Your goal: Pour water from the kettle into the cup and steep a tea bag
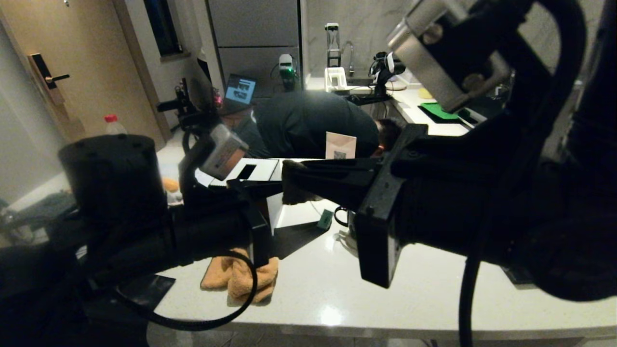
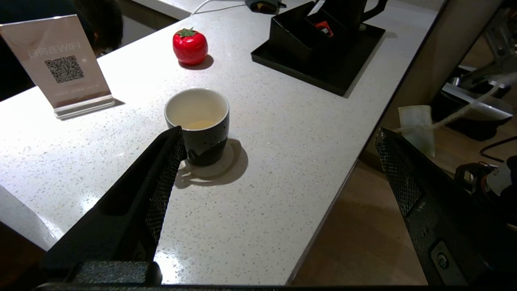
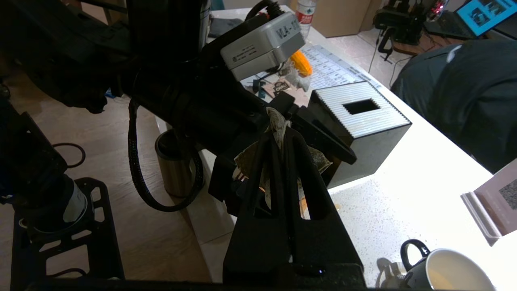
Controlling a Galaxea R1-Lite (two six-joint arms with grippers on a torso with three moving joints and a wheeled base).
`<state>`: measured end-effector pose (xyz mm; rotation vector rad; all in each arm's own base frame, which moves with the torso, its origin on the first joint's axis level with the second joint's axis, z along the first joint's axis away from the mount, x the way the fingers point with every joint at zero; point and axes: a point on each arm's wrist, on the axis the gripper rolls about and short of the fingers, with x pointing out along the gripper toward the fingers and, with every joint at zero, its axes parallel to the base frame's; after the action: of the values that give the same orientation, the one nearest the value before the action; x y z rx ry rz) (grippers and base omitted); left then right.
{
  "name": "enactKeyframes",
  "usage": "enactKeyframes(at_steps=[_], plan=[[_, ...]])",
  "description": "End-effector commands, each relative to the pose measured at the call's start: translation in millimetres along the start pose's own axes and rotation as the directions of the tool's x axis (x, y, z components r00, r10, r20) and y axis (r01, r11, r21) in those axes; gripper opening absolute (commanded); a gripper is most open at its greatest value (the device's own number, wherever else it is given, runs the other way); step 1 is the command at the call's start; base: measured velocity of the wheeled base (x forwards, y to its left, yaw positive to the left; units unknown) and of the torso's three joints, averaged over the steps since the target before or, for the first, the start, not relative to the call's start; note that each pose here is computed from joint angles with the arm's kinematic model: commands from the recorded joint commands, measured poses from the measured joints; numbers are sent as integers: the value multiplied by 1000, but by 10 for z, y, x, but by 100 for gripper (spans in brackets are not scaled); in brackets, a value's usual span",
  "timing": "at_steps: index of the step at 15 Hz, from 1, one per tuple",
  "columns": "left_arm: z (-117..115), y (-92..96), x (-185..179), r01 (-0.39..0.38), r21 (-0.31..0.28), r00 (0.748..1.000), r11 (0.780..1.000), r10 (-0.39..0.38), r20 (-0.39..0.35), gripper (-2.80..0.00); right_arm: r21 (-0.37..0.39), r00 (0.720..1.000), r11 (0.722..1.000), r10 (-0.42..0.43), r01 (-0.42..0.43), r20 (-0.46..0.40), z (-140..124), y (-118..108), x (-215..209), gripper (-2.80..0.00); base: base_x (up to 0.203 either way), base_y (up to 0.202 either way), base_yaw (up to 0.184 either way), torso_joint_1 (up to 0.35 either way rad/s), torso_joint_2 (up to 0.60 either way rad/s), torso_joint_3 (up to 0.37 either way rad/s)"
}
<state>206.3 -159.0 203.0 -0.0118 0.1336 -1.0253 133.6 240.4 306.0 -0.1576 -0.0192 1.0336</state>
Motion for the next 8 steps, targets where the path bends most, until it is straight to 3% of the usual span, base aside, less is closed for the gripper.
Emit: enactKeyframes(at_steps=[1, 6, 8], plan=[[7, -3, -4, 3, 1, 1000, 1000, -3, 6, 0, -4, 1000, 1000, 5, -5, -9, -26, 16, 23, -280, 0, 0, 0, 0, 0, 0], [38, -23, -30, 8, 3, 999, 1000, -8, 40, 0, 13, 999, 1000, 7, -6, -44, -135, 31, 42, -280, 0, 0, 0, 0, 0, 0], [23, -28, -39, 9, -10, 999, 1000, -9, 44, 0, 26, 1000, 1000, -3, 3, -8, -121, 26, 92, -280, 0, 0, 0, 0, 0, 0]])
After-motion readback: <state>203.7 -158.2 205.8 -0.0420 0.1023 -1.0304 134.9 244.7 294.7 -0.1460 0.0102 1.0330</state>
